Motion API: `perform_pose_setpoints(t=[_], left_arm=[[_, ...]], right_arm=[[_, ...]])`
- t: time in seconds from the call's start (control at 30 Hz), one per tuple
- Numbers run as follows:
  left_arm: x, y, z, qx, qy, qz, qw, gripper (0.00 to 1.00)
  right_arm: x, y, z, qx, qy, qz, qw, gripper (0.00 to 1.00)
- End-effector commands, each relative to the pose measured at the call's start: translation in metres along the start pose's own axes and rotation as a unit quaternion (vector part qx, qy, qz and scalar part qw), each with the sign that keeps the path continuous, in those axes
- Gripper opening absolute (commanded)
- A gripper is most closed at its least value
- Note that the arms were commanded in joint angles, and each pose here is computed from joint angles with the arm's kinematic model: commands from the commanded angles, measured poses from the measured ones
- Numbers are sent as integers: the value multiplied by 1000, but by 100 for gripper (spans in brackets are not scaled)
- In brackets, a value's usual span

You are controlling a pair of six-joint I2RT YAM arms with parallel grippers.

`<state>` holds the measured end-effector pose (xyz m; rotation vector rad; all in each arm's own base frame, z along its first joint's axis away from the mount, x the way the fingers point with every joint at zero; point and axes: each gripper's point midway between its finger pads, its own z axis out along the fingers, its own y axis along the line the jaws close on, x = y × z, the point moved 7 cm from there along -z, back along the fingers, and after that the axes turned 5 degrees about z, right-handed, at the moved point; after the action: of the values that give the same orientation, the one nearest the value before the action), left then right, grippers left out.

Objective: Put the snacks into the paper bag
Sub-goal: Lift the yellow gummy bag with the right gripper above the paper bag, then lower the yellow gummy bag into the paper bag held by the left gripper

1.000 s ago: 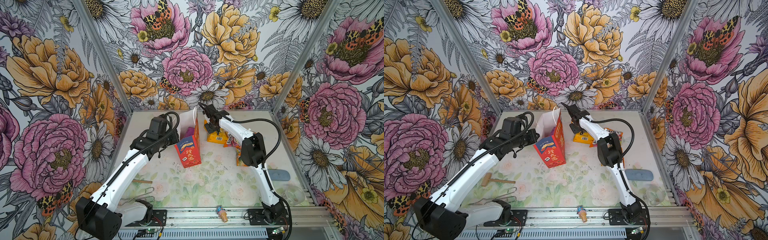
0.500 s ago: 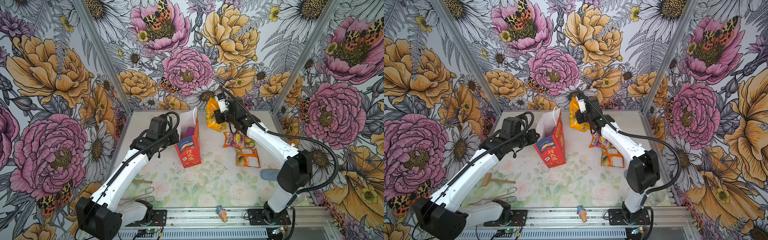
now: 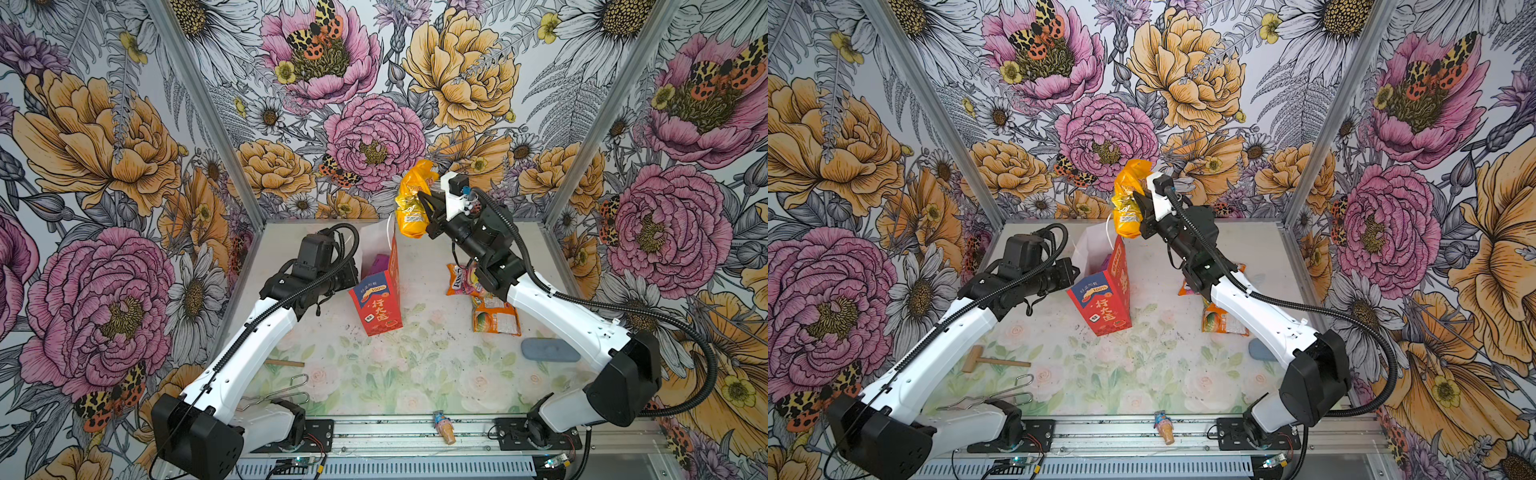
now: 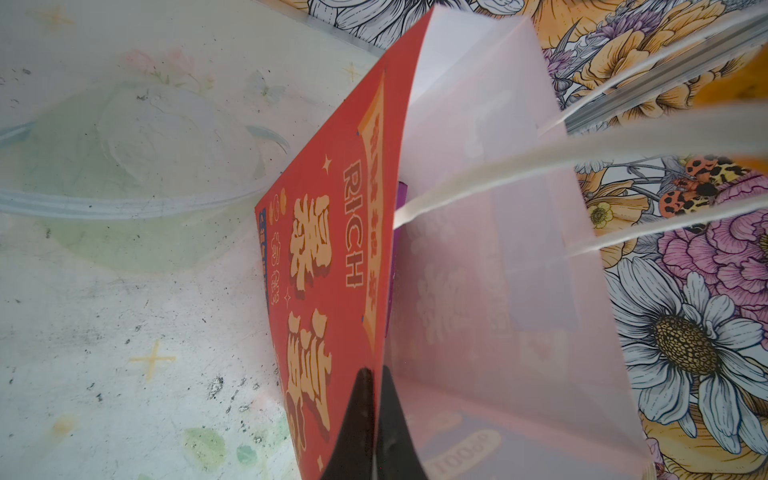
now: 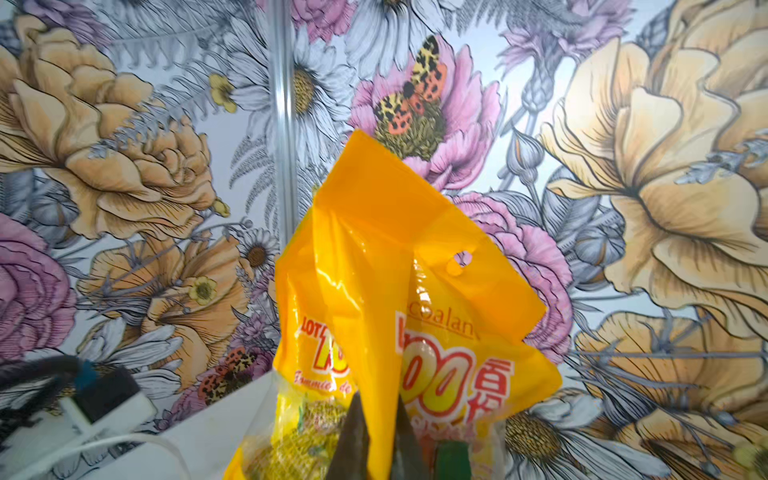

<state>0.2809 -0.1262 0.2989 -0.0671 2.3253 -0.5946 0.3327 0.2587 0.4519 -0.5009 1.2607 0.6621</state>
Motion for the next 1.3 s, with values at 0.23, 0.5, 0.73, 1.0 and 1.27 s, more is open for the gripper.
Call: perform_pose_setpoints(t=[0.23, 0.5, 0.73, 1.0, 1.27], left_arm=[[-1, -7, -7, 24, -7, 2, 1000, 0], [2, -6, -10, 24, -10, 2, 1000, 0], [2, -5, -11, 23, -11, 1, 1000, 0], [3, -5, -9, 24, -9, 0, 1000, 0], [3, -4, -10, 22, -12, -2, 1000, 0]], right_arm=[[-109, 55, 31, -76, -234, 6, 969, 0], [-79, 57, 47, -43, -224, 17, 973, 0], [-56, 52, 42, -19, -202, 17, 979, 0], [-34, 51, 35, -12, -174, 29, 984, 0], [-16, 52, 26, -12, -146, 30, 989, 0]])
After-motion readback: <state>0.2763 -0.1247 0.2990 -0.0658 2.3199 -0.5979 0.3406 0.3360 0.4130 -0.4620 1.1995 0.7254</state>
